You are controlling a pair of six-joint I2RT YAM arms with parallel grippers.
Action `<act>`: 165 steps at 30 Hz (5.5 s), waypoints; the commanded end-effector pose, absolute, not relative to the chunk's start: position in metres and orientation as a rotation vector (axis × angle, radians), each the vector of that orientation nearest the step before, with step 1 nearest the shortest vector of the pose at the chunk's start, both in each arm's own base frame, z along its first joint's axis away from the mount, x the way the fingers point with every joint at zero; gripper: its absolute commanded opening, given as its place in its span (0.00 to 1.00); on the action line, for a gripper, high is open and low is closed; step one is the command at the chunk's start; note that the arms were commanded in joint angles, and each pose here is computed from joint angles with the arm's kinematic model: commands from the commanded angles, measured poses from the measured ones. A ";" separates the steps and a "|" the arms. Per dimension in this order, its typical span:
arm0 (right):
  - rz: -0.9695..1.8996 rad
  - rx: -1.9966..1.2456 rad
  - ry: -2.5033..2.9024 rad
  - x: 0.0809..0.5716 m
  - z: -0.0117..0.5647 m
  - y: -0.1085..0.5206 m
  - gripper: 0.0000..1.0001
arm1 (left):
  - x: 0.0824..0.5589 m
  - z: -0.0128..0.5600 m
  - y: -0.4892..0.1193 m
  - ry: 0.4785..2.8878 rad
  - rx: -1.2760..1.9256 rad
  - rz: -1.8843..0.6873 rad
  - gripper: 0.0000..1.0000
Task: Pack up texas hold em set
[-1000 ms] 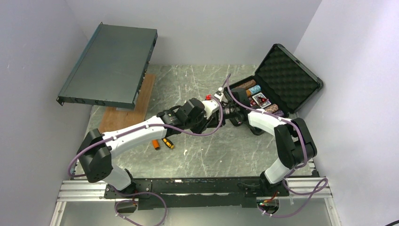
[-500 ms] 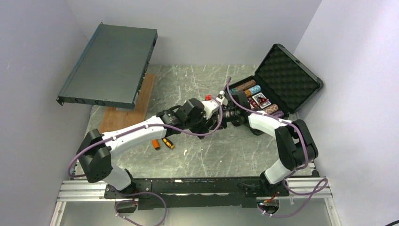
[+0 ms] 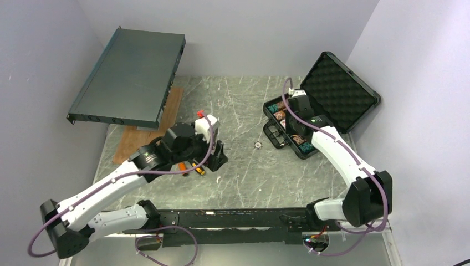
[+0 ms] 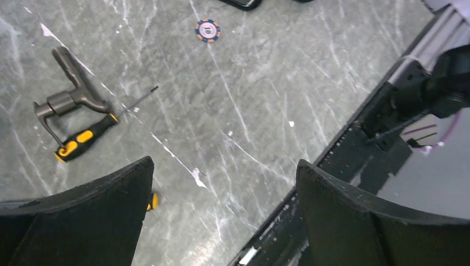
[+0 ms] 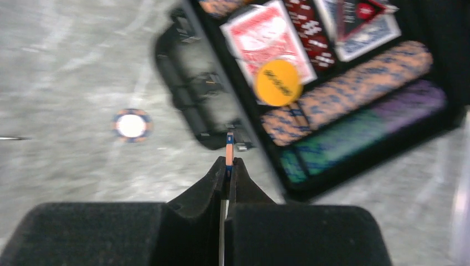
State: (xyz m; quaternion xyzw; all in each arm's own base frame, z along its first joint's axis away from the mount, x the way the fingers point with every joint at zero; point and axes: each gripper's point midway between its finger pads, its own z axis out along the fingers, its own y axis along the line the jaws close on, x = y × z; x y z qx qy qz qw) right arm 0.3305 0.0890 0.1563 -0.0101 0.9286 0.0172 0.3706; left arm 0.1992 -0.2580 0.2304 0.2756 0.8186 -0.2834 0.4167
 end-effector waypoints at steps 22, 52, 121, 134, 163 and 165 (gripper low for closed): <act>-0.402 -0.488 2.515 0.360 0.133 0.021 0.00 | 0.143 0.225 -0.245 2.067 0.630 -0.992 0.99; -0.410 -0.593 2.645 0.360 0.068 0.003 0.03 | 0.141 0.220 -0.245 2.090 0.658 -0.982 0.99; -0.046 -0.232 2.479 0.380 0.112 0.029 0.33 | 0.136 0.221 -0.256 2.136 0.624 -1.066 0.99; -0.208 -0.237 2.612 0.360 0.065 0.005 0.11 | 0.134 0.220 -0.252 2.143 0.617 -1.055 0.99; -0.227 -0.229 2.627 0.360 0.057 0.002 0.10 | 0.133 0.222 -0.253 2.149 0.606 -1.070 0.99; -0.220 -0.230 2.630 0.361 0.058 0.003 0.10 | 0.133 0.223 -0.252 2.148 0.605 -1.070 0.99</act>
